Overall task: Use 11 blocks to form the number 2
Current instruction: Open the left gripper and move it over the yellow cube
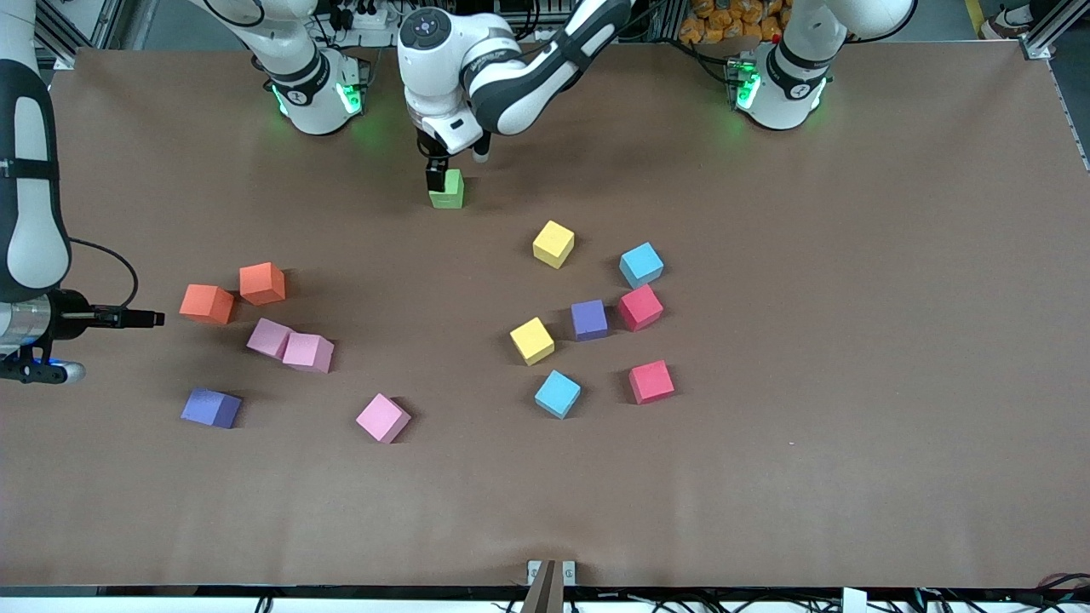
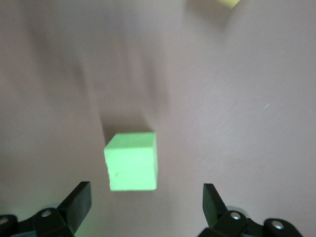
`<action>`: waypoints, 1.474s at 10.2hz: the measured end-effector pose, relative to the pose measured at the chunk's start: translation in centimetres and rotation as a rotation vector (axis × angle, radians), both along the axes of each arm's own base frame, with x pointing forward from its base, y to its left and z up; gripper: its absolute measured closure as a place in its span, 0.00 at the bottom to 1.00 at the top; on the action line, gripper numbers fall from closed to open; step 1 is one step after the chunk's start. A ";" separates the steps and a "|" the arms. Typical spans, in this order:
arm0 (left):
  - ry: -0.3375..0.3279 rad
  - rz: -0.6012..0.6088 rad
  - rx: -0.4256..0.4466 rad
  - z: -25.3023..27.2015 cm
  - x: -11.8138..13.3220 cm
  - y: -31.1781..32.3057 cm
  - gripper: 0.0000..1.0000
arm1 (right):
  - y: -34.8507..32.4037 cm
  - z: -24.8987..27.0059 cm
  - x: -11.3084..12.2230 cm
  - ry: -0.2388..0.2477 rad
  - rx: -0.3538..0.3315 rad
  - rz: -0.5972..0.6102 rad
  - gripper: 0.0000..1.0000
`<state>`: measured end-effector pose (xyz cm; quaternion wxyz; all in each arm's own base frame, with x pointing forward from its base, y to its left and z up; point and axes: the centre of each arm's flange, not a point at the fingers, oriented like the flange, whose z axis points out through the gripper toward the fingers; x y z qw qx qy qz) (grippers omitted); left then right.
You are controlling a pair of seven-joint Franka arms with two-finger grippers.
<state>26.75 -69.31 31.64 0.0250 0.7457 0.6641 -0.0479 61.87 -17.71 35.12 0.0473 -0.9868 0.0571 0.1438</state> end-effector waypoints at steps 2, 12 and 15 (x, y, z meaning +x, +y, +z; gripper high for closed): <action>-0.002 -0.029 0.031 1.8 5.3 3.7 0.00 | 0.0 0.0 0.0 0.000 0.000 0.001 0.00; -0.044 -0.374 0.025 -1.8 18.9 21.5 0.00 | -0.1 0.1 0.0 -0.004 0.002 0.010 0.00; -0.022 -0.423 0.002 -5.8 13.3 19.7 0.00 | -0.1 0.1 0.1 -0.004 0.003 0.012 0.00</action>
